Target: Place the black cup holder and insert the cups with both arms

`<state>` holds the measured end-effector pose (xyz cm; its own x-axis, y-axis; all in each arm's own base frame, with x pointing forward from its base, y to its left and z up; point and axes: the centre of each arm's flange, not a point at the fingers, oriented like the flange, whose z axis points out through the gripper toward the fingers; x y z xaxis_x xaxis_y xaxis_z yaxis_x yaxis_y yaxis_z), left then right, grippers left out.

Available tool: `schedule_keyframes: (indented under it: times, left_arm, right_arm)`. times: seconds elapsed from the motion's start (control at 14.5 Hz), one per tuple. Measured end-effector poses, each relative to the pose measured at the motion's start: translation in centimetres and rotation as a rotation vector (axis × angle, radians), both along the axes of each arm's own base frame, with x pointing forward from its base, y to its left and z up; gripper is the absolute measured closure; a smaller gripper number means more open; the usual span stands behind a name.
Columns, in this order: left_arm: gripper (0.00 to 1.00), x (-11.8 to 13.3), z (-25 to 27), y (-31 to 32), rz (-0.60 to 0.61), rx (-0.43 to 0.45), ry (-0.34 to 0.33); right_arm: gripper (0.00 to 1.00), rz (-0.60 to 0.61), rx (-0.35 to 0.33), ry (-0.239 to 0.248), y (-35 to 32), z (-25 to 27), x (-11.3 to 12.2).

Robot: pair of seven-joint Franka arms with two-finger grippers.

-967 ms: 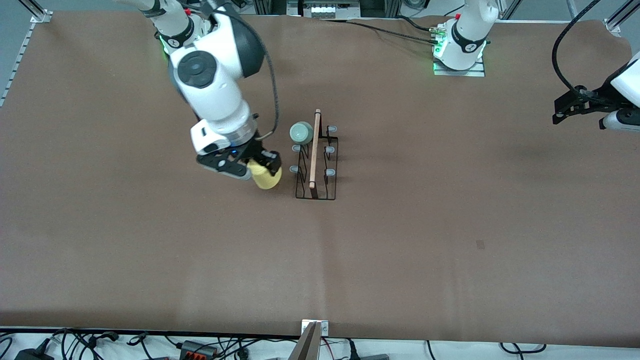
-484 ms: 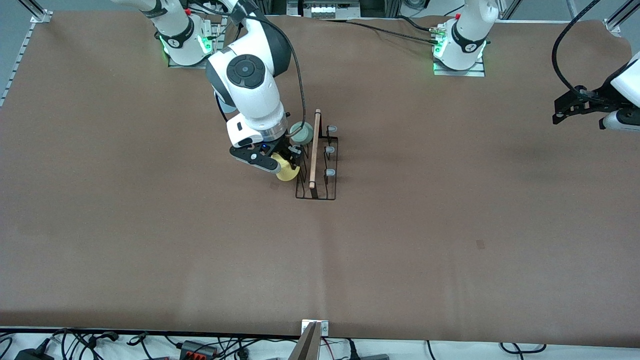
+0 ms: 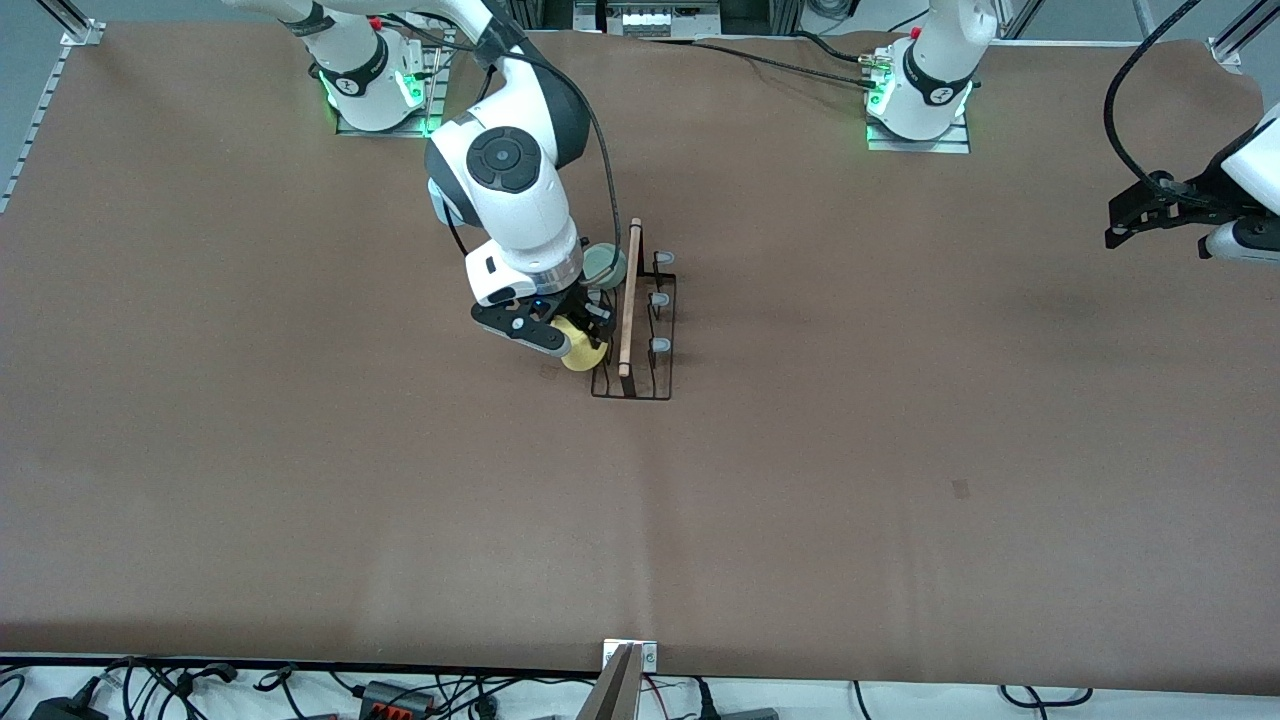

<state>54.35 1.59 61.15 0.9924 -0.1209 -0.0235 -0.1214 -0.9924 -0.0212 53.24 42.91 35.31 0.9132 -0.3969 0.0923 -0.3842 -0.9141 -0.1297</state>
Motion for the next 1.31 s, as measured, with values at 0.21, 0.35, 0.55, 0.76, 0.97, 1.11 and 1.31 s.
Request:
schedule_keyframes:
  times: [0.21,0.35,0.55,0.76,0.97,1.11,1.31]
  left_arm:
    - [0.00,0.0,0.0,0.0,0.000,0.000,0.000]
    - [0.00,0.0,0.0,0.0,0.001,0.000,0.000]
    - [0.00,0.0,0.0,0.0,0.001,0.000,0.000]
    - [0.00,0.0,0.0,0.0,0.002,0.000,0.000]
    - [0.00,0.0,0.0,0.1,0.002,0.000,0.000]
    - [0.00,0.0,0.0,0.1,0.002,0.000,0.000]
    - [0.00,0.0,0.0,0.1,0.003,0.000,0.000]
  right_arm:
    - [0.23,-0.007,0.010,-0.002,0.0,-0.6,0.3]
    - [0.04,-0.038,0.038,-0.011,-0.7,0.7,1.4]
    - [0.00,-0.058,0.035,-0.017,-5.0,5.5,3.8]
    - [0.00,-0.078,0.008,-0.007,-14.5,12.8,6.1]
    - [0.00,-0.067,-0.012,0.005,-29.0,19.6,7.1]
    - [0.00,-0.020,-0.031,0.017,-37.4,22.2,6.3]
    - [0.00,0.129,-0.079,-0.005,-46.6,24.5,4.9]
